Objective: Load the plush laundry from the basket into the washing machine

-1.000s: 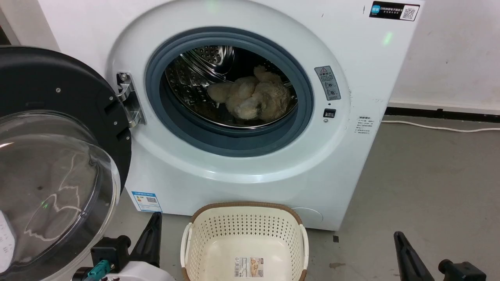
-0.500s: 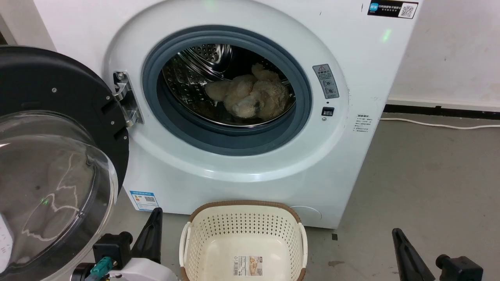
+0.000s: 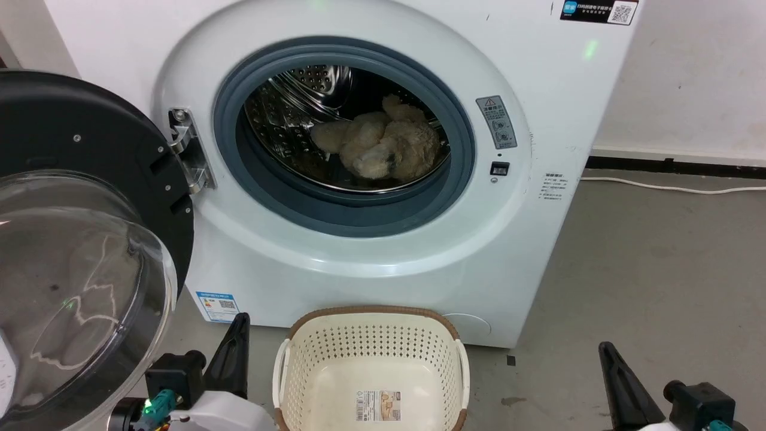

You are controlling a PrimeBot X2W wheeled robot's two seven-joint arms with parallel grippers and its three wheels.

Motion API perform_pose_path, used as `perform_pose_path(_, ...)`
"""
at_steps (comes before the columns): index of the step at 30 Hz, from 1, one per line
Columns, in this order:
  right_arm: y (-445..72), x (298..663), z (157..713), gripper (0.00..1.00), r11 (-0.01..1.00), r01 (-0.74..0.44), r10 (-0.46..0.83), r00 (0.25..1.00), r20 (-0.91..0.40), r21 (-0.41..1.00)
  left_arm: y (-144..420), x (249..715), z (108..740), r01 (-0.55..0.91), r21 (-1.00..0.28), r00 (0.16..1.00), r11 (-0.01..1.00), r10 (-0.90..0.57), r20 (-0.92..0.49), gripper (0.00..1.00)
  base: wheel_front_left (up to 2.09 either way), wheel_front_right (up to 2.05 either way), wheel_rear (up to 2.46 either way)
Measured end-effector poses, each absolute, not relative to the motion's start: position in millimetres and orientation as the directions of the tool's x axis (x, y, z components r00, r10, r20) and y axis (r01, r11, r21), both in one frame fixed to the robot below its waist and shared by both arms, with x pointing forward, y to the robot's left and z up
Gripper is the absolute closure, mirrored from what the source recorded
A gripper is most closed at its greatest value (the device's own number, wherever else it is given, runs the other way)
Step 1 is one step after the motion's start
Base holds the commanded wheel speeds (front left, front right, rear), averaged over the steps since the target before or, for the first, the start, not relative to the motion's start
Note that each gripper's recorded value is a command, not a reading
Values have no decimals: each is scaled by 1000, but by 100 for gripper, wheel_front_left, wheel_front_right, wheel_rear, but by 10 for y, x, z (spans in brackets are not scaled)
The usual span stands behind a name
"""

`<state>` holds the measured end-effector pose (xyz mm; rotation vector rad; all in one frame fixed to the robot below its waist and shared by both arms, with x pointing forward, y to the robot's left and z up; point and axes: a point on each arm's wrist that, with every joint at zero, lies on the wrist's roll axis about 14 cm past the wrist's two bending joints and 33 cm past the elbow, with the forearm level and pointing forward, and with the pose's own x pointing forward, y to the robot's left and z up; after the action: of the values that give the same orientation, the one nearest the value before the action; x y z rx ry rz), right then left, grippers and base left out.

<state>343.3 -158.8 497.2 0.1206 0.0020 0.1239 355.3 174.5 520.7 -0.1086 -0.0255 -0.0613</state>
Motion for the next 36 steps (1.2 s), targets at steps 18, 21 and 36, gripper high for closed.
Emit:
perform_pose_path(18, -1583, 3498, 5036, 100, 988, -129, 129, 992, 3, 86, 1742, 3601, 5242, 53, -77, 998, 996, -51, 31, 100, 0, 0, 0)
perform_pose_path(21, -1582, 3527, 5059, 100, 989, -130, 131, 991, 0, 68, 1746, 3622, 5251, 45, -60, 999, 997, -43, 29, 100, 0, 0, 0)
perform_pose_path(36, -1586, 3568, 5088, 100, 991, -131, 132, 991, -12, 38, 1736, 3657, 5269, 40, -31, 999, 999, -40, 26, 100, 0, 0, 0)
